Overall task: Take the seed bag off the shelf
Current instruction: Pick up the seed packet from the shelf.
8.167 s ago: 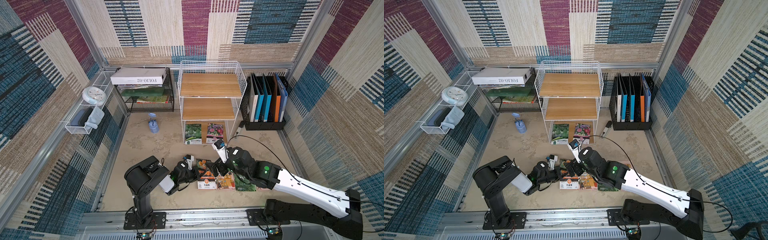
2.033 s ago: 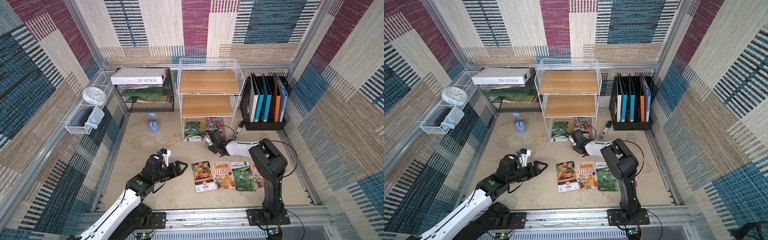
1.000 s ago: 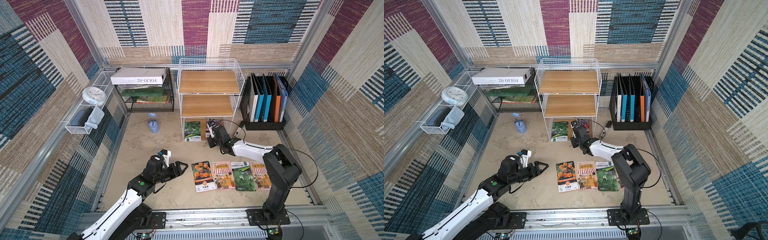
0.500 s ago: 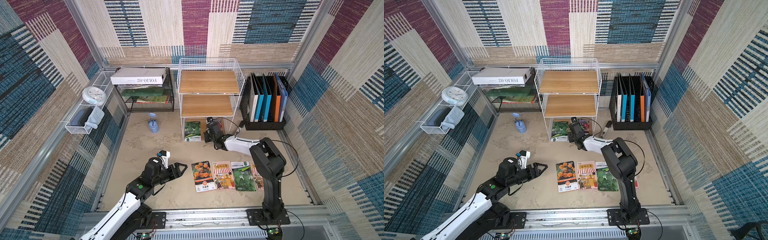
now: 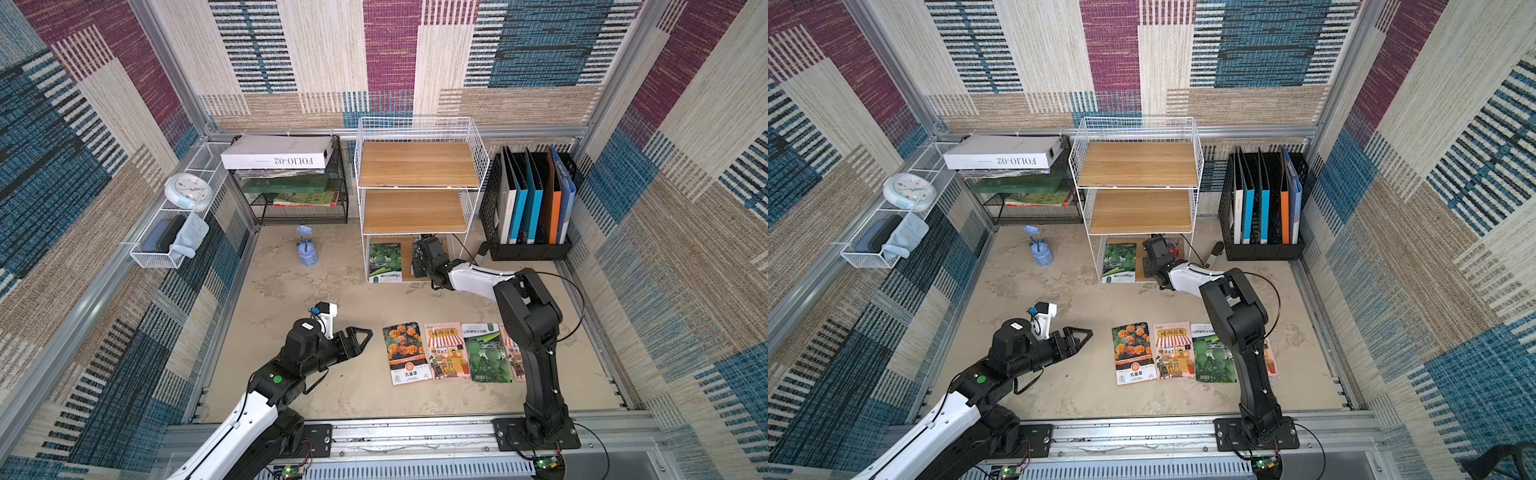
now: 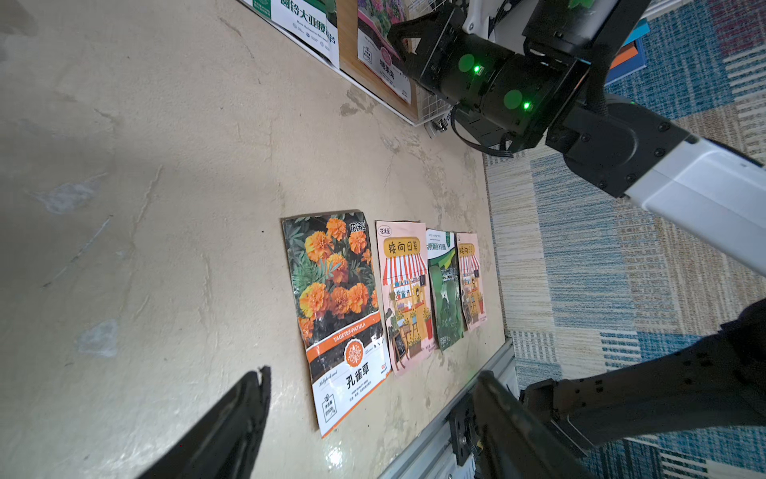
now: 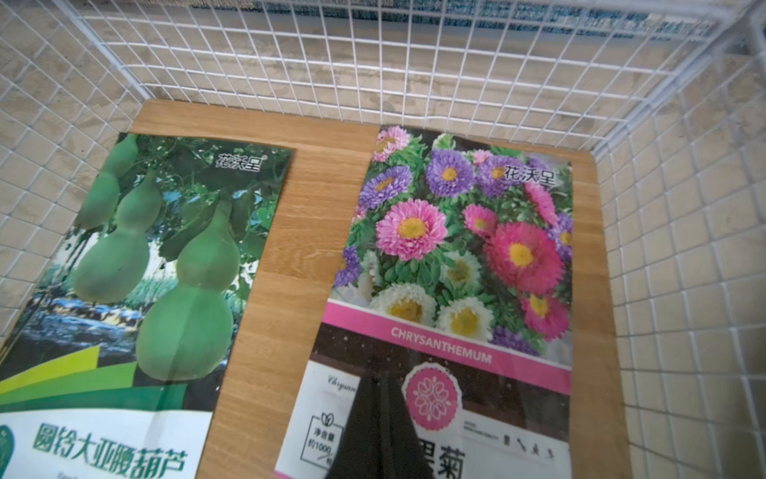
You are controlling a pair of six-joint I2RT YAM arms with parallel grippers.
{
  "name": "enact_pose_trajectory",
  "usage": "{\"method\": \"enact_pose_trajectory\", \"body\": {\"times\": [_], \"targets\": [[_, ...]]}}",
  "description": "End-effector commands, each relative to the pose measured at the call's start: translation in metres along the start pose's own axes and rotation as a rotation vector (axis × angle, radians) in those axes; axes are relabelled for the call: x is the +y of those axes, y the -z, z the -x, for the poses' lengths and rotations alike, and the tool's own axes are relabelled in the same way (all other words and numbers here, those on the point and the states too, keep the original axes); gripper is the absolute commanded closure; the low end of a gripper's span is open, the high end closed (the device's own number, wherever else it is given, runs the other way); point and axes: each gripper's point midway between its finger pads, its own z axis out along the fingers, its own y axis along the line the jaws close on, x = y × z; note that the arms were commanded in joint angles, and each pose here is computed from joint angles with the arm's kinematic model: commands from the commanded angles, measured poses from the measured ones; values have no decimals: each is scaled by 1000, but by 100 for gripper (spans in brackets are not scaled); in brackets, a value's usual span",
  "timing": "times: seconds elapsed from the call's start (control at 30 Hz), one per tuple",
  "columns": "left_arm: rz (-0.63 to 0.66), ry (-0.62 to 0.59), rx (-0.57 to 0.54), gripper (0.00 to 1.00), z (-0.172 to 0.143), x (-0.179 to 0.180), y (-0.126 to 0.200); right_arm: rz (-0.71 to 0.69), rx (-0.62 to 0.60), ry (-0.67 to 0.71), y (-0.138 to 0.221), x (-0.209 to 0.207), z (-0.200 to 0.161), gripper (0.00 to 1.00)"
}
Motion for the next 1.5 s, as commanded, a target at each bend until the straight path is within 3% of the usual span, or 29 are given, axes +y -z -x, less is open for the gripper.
{"method": "enact_pose_trajectory", "body": {"times": [0.0,0.57,1.17,1.47], "targets": [[10,-10,-12,19,2,1,1,17,30,-15,-4,-1,-5,100],[22,-12,-14,19,3,3,0,32,81,-24,-17,-5,-21,100],[13,-8,-15,19,3,1,1,36,106,-45,15,-6,-52,100],[18,-12,-18,19,4,2,2,12,55,-7,25,-7,-34,100]]}}
